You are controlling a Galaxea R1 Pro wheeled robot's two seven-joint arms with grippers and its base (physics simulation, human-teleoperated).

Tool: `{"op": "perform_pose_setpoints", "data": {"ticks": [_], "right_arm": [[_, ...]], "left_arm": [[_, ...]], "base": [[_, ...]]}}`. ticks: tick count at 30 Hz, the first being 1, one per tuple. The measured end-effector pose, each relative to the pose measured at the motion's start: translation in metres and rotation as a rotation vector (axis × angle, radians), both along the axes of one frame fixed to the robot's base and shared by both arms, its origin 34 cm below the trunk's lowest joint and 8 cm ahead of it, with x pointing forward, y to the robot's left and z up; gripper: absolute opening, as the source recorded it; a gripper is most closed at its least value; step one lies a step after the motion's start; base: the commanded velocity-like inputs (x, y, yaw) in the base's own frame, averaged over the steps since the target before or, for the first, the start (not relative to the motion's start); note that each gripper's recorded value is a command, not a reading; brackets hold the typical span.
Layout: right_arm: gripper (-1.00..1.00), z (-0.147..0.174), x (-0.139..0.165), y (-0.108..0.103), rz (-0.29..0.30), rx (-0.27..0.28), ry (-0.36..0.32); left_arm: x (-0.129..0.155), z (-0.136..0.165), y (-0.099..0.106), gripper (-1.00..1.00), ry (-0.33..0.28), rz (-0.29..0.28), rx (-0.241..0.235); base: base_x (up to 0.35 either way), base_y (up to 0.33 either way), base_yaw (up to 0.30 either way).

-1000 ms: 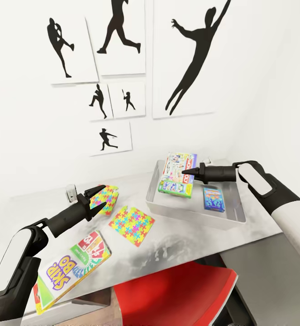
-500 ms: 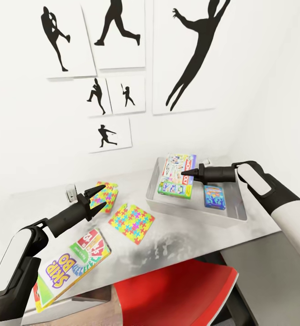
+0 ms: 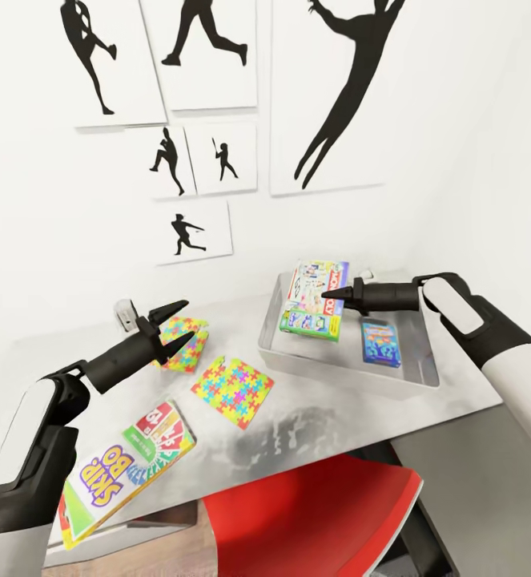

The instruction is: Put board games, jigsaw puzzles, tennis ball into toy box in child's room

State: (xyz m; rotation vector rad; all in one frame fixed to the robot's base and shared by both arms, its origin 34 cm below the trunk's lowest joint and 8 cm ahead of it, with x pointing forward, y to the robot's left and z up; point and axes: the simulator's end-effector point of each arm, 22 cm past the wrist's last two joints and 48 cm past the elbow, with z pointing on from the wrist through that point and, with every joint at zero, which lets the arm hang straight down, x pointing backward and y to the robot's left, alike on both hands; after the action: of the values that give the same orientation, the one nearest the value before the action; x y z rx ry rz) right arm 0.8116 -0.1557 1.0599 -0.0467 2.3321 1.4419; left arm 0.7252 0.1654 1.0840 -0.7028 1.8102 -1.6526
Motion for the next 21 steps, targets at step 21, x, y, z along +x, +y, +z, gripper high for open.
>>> {"op": "perform_pose_setpoints", "data": {"ticks": [21], "right_arm": [[-1.0, 0.001, 0.017, -0.001, -0.002, 0.0, -0.013]], "left_arm": [[0.045, 0.045, -0.011, 1.0, -0.009, -0.051, -0.027]], "base": [[0.0, 0.0, 0.0]]}}
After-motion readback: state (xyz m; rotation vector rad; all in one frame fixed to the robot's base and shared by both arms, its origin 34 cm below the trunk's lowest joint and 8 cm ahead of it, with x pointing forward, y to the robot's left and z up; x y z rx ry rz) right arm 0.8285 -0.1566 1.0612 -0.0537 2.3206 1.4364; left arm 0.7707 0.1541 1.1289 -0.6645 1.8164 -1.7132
